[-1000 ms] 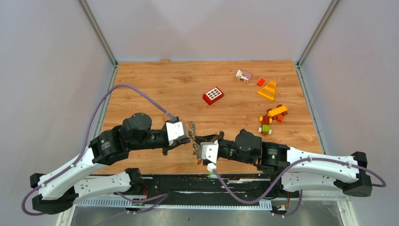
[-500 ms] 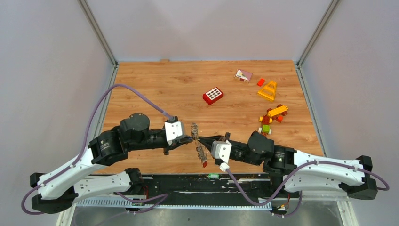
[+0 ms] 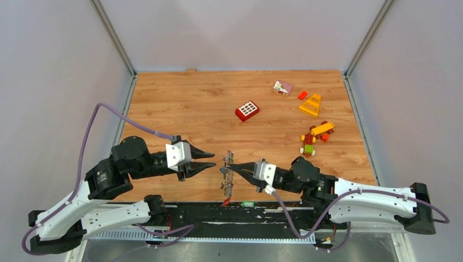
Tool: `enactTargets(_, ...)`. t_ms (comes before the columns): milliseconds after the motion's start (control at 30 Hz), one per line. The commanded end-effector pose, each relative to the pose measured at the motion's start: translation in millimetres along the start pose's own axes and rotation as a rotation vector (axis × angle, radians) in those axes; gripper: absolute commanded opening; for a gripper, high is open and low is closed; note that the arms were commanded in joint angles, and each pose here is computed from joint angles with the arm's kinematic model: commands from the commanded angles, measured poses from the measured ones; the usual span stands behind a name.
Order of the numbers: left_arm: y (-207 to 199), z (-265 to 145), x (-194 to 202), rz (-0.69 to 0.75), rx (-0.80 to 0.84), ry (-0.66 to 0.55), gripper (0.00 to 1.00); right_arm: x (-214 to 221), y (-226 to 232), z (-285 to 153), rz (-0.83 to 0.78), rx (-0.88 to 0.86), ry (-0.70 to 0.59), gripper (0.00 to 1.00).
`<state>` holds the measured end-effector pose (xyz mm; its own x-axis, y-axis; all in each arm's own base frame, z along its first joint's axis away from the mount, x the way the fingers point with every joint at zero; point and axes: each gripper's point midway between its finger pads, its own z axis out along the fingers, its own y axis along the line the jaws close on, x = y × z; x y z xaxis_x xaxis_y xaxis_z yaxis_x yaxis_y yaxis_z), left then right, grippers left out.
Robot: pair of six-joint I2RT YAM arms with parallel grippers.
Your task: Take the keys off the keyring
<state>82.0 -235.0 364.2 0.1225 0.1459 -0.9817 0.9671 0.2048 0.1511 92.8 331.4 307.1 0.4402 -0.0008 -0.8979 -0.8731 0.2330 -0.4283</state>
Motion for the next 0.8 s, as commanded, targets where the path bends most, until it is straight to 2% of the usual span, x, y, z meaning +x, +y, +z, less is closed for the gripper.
enactTargets(0,-10,1,-18,-0.002,0.057,-0.088,0.34,-71,-22,-4,0.06,0.072,-0.284,0.0)
enactTargets(167,-25,1,-22,0.025,0.139,-0.143,0.29,-91,-23,-11,0.086,0.067,-0.371,0.0)
enactTargets(400,-37,0,-31,0.092,0.201,-0.258,0.27,-116,-20,-22,0.127,0.043,-0.5,0.0)
enactTargets(567,-39,0,-35,0.116,0.212,-0.307,0.27,-122,-16,-23,0.123,0.012,-0.528,0.0)
enactTargets(767,-36,5,-38,0.118,0.2,-0.324,0.22,-124,-11,-20,0.116,-0.019,-0.534,0.0)
